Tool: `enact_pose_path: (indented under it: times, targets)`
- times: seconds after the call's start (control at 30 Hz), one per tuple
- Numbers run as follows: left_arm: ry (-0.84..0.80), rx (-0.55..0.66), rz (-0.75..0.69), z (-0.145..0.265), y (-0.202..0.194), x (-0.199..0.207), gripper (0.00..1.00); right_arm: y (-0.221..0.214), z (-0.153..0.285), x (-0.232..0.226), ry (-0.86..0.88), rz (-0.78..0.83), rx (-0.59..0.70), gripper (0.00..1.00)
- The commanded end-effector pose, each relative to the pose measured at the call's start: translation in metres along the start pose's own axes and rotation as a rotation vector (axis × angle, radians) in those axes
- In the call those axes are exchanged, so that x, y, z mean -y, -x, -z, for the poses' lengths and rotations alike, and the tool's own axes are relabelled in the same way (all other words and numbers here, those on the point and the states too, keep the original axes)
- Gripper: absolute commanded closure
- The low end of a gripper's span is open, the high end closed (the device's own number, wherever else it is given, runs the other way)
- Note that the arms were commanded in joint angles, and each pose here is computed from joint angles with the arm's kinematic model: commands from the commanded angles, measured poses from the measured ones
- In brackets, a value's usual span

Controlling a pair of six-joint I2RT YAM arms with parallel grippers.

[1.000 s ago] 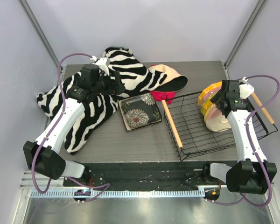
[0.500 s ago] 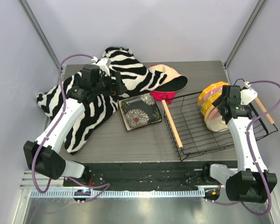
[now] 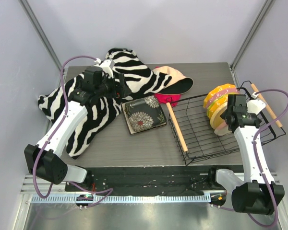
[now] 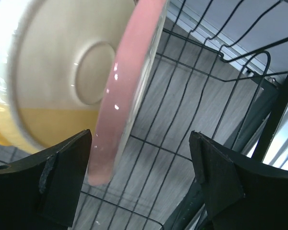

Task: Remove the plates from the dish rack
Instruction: Unload the plate from the dish rack.

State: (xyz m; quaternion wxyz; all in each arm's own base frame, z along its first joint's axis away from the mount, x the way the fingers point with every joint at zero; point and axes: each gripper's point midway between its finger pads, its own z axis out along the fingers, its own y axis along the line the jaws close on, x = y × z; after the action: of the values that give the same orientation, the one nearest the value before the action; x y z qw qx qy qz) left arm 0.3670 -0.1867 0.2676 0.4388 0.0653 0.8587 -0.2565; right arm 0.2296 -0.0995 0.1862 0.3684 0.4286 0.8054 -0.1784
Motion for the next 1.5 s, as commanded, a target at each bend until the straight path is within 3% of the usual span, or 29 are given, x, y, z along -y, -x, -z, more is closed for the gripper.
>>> enact_pose_path:
  times: [0.0, 0.1, 0.27, 0.6, 0.73, 0.9, 1.0, 1.03, 1.07, 1.47]
  targets:
    - [-0.036, 0.066, -0.007, 0.009, 0.016, 0.010, 0.07, -0.006, -0.011, 0.009, -0.065, 0.029, -0.001, 0.10]
    - [-0.037, 0.067, -0.007, 0.010, 0.017, 0.010, 0.07, -0.005, -0.017, 0.002, -0.059, 0.026, 0.001, 0.11]
    - [-0.035, 0.073, -0.010, 0.010, 0.018, 0.010, 0.07, -0.004, -0.023, -0.005, -0.050, 0.004, 0.009, 0.25]
    - [-0.045, 0.063, -0.006, 0.010, 0.016, 0.012, 0.07, 0.004, -0.023, 0.011, -0.100, -0.051, 0.102, 0.44]
    - [-0.051, 0.064, -0.003, 0.010, 0.016, 0.013, 0.07, 0.011, -0.020, 0.014, -0.095, -0.109, 0.155, 0.59]
    - [-0.054, 0.064, -0.003, 0.010, 0.016, 0.013, 0.07, 0.024, -0.015, 0.013, -0.072, -0.178, 0.219, 0.69]
    - [-0.056, 0.067, -0.003, 0.010, 0.017, 0.014, 0.07, 0.035, -0.009, 0.012, -0.065, -0.189, 0.242, 0.83]
    - [-0.057, 0.065, -0.002, 0.010, 0.016, 0.014, 0.07, 0.038, -0.007, 0.012, -0.063, -0.187, 0.247, 0.95]
    - [-0.057, 0.065, -0.002, 0.010, 0.016, 0.014, 0.07, 0.044, -0.003, 0.010, -0.057, -0.196, 0.259, 0.99]
    - [-0.059, 0.075, -0.007, 0.014, 0.019, 0.016, 0.07, 0.125, 0.064, 0.016, 0.001, -0.241, 0.416, 0.99]
